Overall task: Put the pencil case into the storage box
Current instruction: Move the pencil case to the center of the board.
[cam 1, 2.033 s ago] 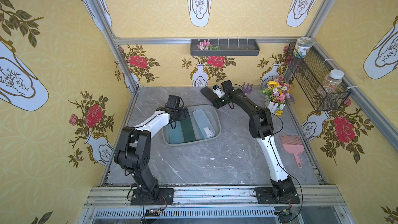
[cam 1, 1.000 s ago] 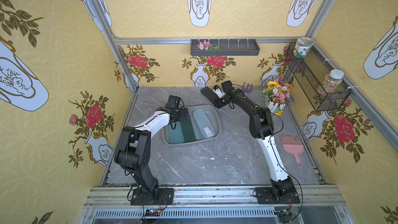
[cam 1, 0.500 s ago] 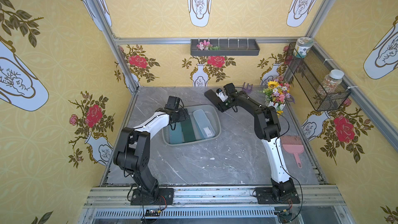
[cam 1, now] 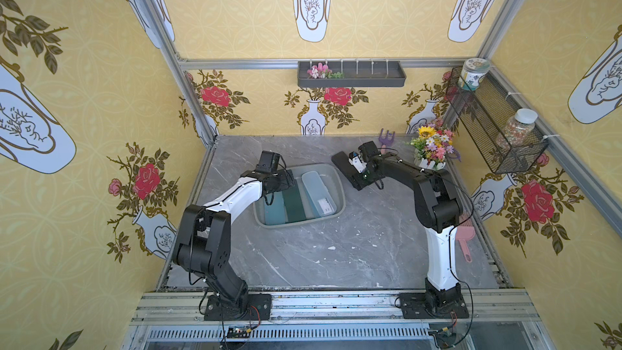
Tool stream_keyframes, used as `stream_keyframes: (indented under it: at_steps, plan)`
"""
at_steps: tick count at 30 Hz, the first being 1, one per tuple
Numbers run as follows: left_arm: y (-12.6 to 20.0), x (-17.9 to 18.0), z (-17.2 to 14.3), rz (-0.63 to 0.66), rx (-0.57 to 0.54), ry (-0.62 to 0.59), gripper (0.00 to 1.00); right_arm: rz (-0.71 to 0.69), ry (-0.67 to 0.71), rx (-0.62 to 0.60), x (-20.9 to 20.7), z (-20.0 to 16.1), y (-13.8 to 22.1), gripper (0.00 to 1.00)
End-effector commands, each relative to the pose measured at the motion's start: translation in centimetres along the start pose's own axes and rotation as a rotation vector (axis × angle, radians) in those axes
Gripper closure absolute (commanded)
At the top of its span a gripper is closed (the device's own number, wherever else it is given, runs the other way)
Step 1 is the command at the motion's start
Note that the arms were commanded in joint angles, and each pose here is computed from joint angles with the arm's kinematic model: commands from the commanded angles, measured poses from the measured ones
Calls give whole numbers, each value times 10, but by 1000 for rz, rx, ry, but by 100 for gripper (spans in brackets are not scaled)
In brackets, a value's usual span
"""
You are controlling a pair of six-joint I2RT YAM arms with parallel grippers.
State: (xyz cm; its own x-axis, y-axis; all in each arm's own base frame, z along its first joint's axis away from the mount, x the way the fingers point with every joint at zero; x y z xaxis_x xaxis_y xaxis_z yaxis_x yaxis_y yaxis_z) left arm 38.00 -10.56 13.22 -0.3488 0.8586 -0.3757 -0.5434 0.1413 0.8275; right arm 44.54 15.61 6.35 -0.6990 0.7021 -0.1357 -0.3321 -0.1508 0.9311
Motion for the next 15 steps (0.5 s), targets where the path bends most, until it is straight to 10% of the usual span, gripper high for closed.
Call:
stream_keyframes:
  at_steps: [1, 6, 15]
  plan:
    - [1, -1, -1, -24, -1, 5, 0, -1, -23, 101, 10, -26, 8, 26]
    - [6, -2, -3, -43, -3, 10, 0, -5, -28, 134, 20, -40, 15, 2]
    - [10, 0, -5, -51, -8, 18, 0, -65, 8, 26, -2, 13, 33, 3]
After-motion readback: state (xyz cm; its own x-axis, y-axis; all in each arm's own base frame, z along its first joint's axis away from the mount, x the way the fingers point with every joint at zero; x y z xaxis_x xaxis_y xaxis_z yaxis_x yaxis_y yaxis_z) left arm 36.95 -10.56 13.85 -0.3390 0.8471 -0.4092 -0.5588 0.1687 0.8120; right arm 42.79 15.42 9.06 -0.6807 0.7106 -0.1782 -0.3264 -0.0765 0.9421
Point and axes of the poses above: each gripper's point midway between its finger pads, its own y axis back along the fingers, its own x axis along the line the jaws close on, z = x × y, the point moved 4 cm from there along y, back along the fingers, and after that the axes turned 15 degrees about y, right-handed, at the moved point
